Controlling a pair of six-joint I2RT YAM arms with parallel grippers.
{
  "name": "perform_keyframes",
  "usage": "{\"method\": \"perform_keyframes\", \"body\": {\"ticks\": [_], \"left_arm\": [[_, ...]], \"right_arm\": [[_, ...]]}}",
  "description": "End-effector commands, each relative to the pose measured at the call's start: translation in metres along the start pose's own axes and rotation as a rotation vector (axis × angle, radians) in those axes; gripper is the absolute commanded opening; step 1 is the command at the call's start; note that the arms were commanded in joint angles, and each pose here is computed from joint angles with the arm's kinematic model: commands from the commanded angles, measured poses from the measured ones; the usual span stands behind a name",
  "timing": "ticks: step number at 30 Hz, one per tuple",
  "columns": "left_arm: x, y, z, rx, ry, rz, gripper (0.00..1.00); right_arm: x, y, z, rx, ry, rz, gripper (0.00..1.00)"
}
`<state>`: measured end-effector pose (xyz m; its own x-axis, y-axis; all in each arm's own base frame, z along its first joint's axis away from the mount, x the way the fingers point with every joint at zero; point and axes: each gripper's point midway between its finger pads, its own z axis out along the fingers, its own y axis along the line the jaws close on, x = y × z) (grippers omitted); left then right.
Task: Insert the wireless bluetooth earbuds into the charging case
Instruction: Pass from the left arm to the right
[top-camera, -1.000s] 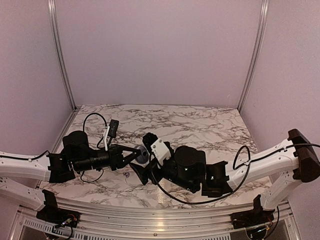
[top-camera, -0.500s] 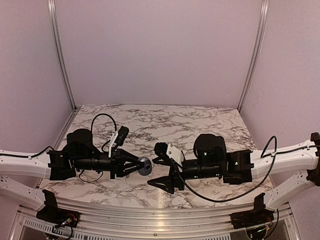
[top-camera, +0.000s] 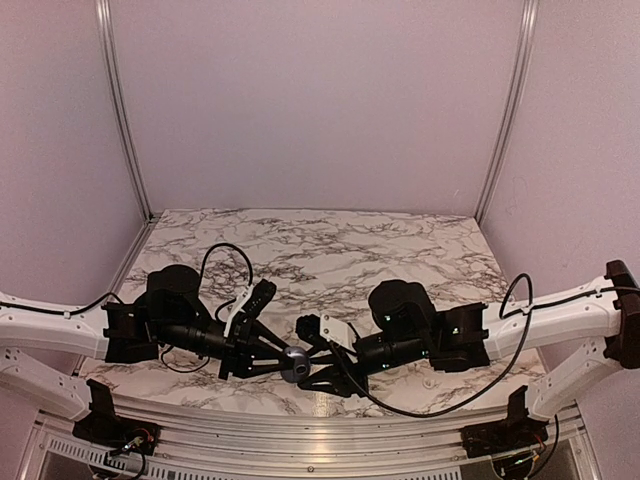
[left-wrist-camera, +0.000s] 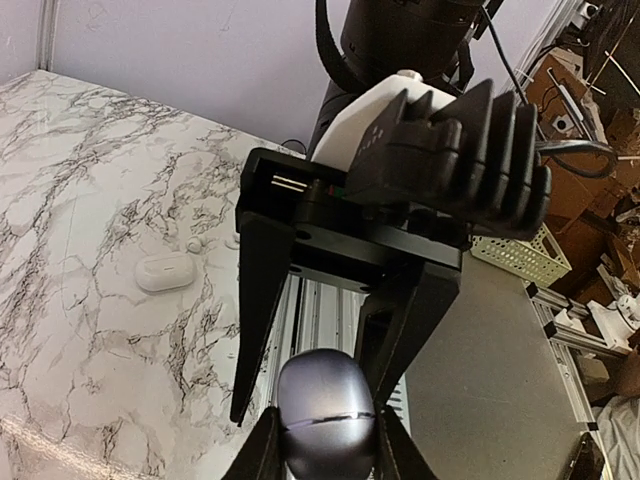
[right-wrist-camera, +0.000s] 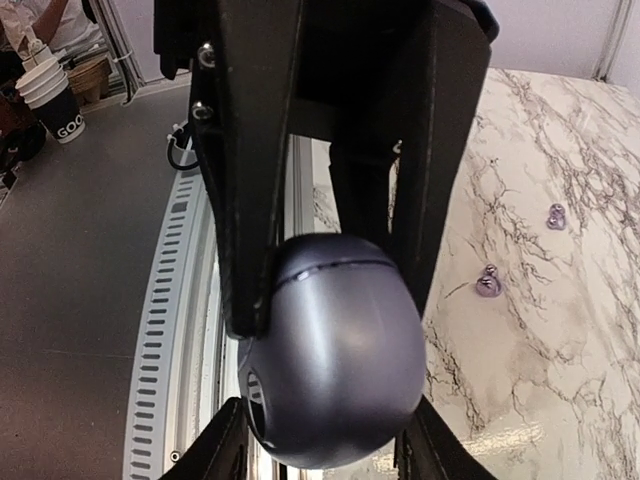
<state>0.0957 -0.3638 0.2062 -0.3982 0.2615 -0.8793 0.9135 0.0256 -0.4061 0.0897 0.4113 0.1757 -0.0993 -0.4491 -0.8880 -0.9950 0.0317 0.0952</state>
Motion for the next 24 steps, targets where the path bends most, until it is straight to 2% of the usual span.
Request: {"method": "perform_keyframes", "body": {"ticks": [1,5,9,13,24], "left_arm": [[-0.004,-0.014,0.001,0.048,0.02,0.069,0.05],[-0.001,-0.012,0.001,0.032,0.029,0.08,0.06],[0.004,-0.01,0.008,0.038,0.06,0.078,0.06],[0.008,-0.008,0.012,0.029,0.081,0.081,0.06],[0.011,-0.007,0.014,0.018,0.094,0.091,0.07]], "right_arm": [[-0.015,0.004,-0.001,-0.046,-0.034,-0.011,0.42],[-0.014,0.004,0.002,-0.063,-0.027,0.001,0.42],[-0.016,0.006,0.002,-0.08,-0.034,0.004,0.45],[-0.017,0.006,0.002,-0.089,-0.04,0.007,0.43],[-0.013,0.007,0.007,-0.116,-0.033,0.015,0.15]]}}
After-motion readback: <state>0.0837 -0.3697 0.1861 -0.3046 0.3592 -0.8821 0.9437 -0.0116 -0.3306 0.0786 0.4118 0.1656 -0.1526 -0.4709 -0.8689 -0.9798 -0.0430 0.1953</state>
